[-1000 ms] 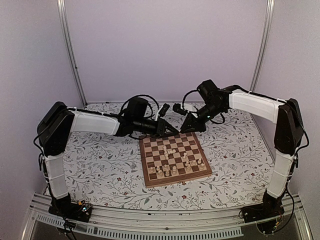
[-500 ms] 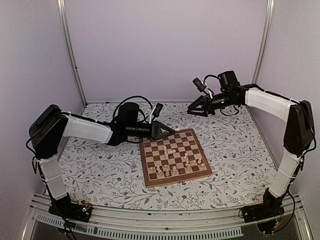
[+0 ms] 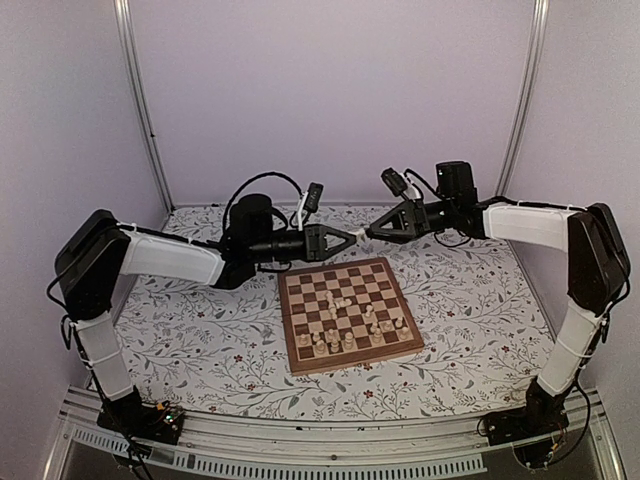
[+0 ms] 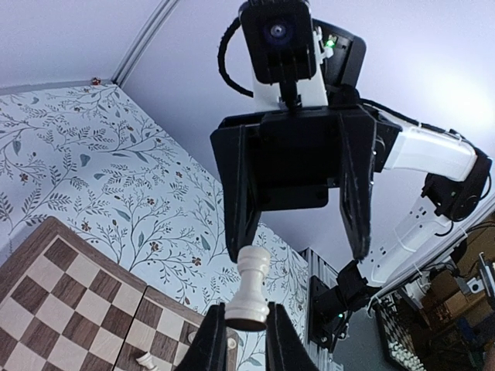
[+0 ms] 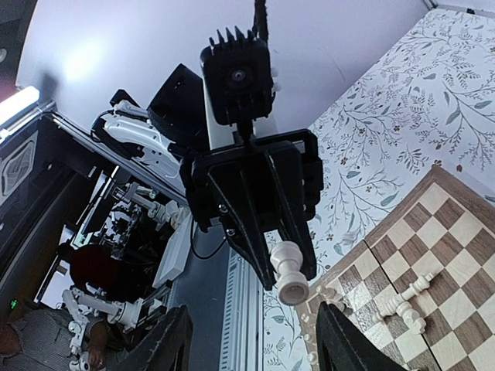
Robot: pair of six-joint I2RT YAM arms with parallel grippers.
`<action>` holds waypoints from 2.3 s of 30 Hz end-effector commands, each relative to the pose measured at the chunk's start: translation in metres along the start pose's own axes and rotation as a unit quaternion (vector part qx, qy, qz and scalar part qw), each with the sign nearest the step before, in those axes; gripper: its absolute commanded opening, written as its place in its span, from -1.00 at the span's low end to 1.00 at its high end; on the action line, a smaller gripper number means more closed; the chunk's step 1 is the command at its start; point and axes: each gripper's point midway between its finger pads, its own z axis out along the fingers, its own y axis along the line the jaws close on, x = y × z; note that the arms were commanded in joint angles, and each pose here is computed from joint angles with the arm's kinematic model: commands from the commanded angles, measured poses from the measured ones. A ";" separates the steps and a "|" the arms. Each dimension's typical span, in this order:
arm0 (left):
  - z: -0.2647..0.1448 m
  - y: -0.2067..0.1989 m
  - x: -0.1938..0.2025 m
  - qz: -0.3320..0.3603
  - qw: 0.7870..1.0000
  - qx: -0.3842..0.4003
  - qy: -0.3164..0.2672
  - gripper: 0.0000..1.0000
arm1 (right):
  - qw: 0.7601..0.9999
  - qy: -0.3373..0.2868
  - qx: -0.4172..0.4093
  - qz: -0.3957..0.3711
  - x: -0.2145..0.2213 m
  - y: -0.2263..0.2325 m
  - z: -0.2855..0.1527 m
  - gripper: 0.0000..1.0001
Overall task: Set up the chess pieces on the board
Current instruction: Place the chess piece on the chessboard.
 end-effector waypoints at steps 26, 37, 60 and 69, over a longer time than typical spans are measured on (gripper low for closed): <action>0.019 -0.016 -0.001 0.009 0.999 0.037 0.006 -0.91 | 0.999 0.005 -0.033 0.004 -0.013 0.000 0.012 -0.36; 0.020 -0.010 -0.004 0.006 1.000 0.023 -0.003 -0.90 | 0.999 0.003 -0.032 -0.004 -0.011 0.004 0.011 -0.63; -0.158 0.048 -0.145 0.279 0.815 -0.506 -0.052 0.46 | 0.888 0.223 0.191 -0.354 0.025 0.036 0.098 -0.93; -0.240 0.068 -0.141 0.239 0.759 -0.591 -0.132 0.99 | 0.818 0.418 0.177 -0.353 0.136 0.014 0.161 -0.94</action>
